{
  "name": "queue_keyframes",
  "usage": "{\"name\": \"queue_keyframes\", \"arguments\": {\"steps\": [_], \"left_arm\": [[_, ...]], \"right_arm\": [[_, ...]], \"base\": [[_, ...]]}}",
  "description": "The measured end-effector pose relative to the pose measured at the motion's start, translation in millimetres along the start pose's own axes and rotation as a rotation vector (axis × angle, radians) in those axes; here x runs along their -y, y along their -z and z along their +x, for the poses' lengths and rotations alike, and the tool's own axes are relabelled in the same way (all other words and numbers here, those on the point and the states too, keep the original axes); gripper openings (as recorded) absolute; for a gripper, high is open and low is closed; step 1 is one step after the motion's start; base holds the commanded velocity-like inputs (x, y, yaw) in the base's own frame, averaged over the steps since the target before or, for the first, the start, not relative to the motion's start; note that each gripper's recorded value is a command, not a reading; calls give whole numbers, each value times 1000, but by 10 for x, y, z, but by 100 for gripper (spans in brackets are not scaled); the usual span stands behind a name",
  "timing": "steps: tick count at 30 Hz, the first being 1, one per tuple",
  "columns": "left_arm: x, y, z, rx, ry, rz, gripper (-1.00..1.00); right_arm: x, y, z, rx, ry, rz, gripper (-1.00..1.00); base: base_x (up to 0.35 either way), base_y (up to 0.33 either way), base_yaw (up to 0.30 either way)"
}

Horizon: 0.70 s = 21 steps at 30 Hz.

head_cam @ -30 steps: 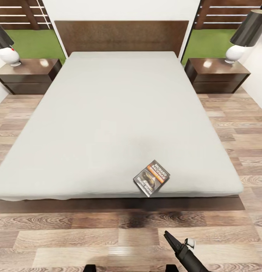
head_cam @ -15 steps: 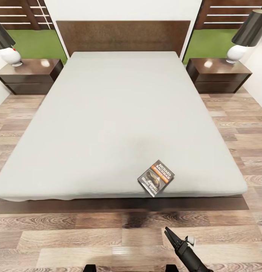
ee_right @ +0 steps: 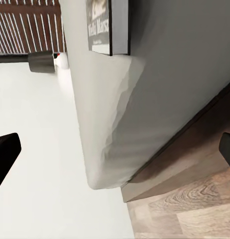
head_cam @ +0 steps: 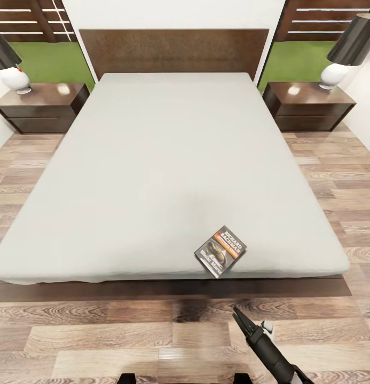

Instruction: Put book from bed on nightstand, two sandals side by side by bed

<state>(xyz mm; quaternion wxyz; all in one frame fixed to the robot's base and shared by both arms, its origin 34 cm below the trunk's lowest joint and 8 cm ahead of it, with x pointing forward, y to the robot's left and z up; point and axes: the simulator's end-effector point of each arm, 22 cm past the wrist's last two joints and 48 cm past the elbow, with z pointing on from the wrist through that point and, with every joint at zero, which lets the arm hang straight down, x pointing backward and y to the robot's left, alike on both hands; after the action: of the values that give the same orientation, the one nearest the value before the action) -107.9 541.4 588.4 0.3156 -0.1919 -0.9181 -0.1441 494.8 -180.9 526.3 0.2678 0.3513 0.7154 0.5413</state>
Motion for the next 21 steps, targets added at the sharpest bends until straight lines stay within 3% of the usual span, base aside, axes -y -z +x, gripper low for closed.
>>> {"name": "queue_keyframes", "arguments": {"steps": [9,21], "left_arm": [[-1,0,0,0,0,0,100],[-3,0,0,0,0,0,100]], "right_arm": [[-50,-105,-198,55,-3,-14,100],[16,-245,-328,104,-19,26,100]], "base": [[0,0,0],[0,3,0]]}}
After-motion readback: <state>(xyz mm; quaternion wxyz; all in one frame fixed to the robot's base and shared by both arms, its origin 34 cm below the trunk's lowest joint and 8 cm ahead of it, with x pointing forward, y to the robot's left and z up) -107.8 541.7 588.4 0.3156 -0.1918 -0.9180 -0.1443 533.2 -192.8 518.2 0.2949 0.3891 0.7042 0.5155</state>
